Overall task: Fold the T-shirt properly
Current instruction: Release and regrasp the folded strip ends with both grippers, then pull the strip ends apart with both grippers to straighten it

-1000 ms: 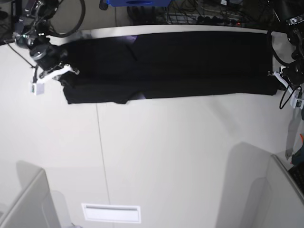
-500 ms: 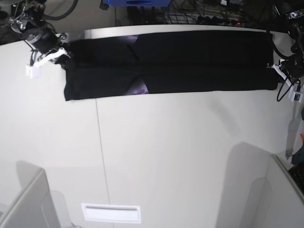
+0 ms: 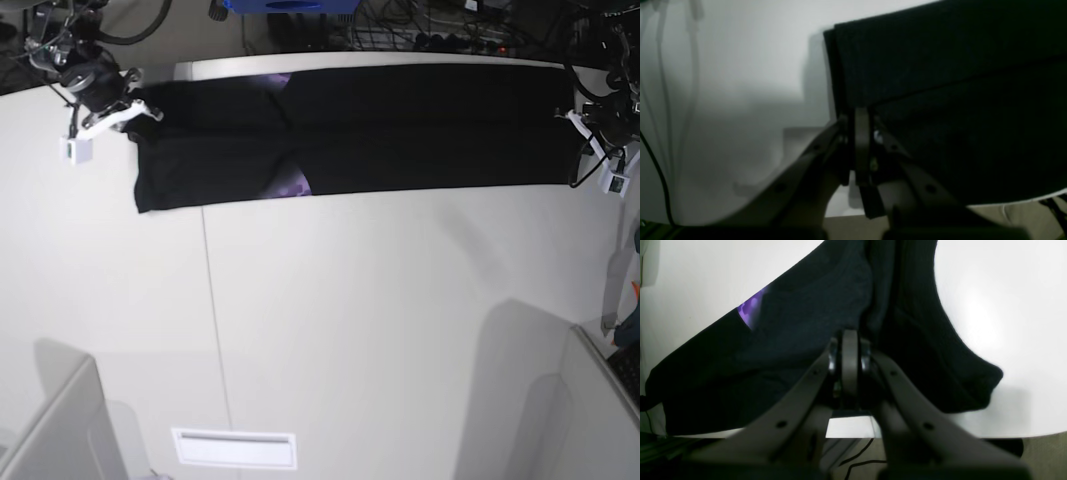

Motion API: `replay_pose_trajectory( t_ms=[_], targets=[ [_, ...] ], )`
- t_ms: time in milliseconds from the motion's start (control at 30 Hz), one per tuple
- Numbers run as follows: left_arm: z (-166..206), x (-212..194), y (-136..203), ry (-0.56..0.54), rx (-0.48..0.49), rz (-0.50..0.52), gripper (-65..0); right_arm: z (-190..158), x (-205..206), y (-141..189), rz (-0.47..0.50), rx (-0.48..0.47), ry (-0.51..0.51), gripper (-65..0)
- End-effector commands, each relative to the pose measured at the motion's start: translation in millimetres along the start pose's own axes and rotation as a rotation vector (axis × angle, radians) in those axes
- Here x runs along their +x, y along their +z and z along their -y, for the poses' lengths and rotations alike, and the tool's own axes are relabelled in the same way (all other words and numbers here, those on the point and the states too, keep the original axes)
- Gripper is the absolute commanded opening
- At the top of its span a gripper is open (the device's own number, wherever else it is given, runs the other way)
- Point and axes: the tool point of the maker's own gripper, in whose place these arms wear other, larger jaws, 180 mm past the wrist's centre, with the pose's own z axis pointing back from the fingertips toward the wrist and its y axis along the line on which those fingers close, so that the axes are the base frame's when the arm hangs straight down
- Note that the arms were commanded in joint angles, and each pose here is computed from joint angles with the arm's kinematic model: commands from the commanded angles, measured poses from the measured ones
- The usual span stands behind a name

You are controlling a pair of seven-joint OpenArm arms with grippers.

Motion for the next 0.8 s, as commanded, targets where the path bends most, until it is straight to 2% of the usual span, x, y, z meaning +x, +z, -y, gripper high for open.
replay_pose_trajectory(
  t_ms=[0,67,133,167,233,300,367,433,500,533,567,600,667,700,767],
  targets=[
    [-7,6,6,-0.023,0.021,0.014,-65.0,-1,6,4,0.025,0.005,0.013,-65.0],
    [-7,2,6,-0.025,0.021,0.004,-65.0,0,6,4,0.024,0.003,0.012,-65.0],
    [-7,1,7,-0.024,0.021,0.003,-65.0,0,6,5,0.027,0.002,0.011,-52.8],
    [-7,1,7,-0.024,0.020,0.004,-58.6,1,7,5,0.029,0.001,0.011,-46.7],
    [-7,-2,7,-0.025,0.020,-0.004,-44.1,1,7,5,0.032,0.000,0.009,-39.3],
    [-4,-1,10,-0.037,0.020,0.001,-30.1,1,8,5,0.036,-0.001,0.009,-38.9],
    [-1,5,21,-0.068,0.037,0.029,-19.9,1,9,5,0.041,-0.001,0.009,-38.9],
    [-2,10,35,-0.046,0.061,0.082,-16.0,1,12,6,0.061,0.000,0.010,-38.9],
    [-4,17,50,0.013,0.068,0.157,-18.9,-2,11,4,0.059,0.008,0.012,-38.9],
    [-5,17,54,0.042,0.056,0.179,-23.2,-3,11,4,0.057,0.011,0.014,-39.0],
    [-3,16,55,0.057,0.037,0.187,-30.1,-8,8,2,0.050,0.026,0.021,-40.8],
    [2,14,52,0.067,0.008,0.184,-39.8,-16,5,-1,0.038,0.055,0.043,-44.1],
    [11,8,42,0.079,-0.028,0.160,-64.8,-35,0,-5,0.023,0.127,0.123,-55.5],
    [15,3,37,0.090,-0.044,0.143,-65.0,-42,0,-7,0.021,0.157,0.157,-62.6],
    [22,-10,25,0.112,-0.057,0.103,-65.0,-53,-1,-13,0.011,0.193,0.180,-65.0]
  ],
)
